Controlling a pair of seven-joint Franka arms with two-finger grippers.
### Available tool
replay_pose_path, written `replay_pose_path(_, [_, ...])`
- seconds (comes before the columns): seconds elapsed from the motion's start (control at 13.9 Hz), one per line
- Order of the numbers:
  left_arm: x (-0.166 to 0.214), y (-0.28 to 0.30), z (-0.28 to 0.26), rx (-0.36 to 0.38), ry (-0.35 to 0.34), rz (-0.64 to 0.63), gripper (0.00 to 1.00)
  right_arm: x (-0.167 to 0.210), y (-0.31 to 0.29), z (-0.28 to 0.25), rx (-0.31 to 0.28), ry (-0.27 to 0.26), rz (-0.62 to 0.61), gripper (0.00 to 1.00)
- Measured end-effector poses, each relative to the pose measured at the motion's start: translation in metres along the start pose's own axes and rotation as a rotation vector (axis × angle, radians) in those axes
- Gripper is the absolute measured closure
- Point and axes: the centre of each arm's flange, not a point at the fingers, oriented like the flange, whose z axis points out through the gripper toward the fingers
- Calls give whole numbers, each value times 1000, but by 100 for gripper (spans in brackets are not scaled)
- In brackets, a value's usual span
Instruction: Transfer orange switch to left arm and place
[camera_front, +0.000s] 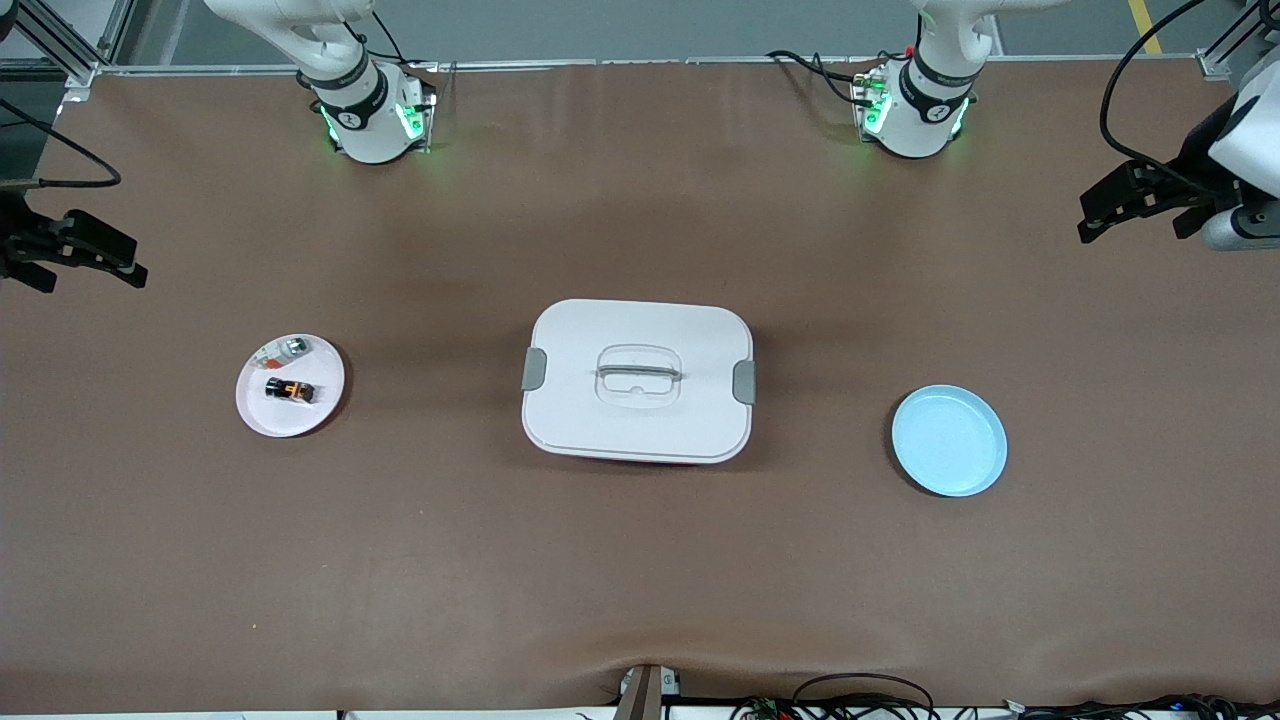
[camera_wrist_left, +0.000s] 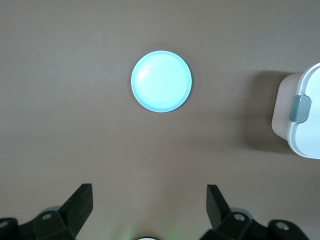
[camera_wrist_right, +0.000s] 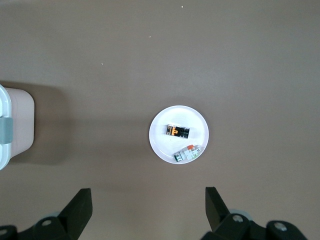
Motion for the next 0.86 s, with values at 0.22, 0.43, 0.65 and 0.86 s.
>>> replay_pose_path(0.22, [0,0,0,0,1,0,0,0,0,0,0,0,0,0])
replay_pose_path(0.43, [0,0,0,0,0,0,0,0,0,0,0,0,0,0])
replay_pose_path(0.65, [1,0,1,0,-3,0,0,0,0,0,0,0,0,0])
replay_pose_path(0.86, [2,1,3,0,-5,1,0,0,2,0,0,0,4,0])
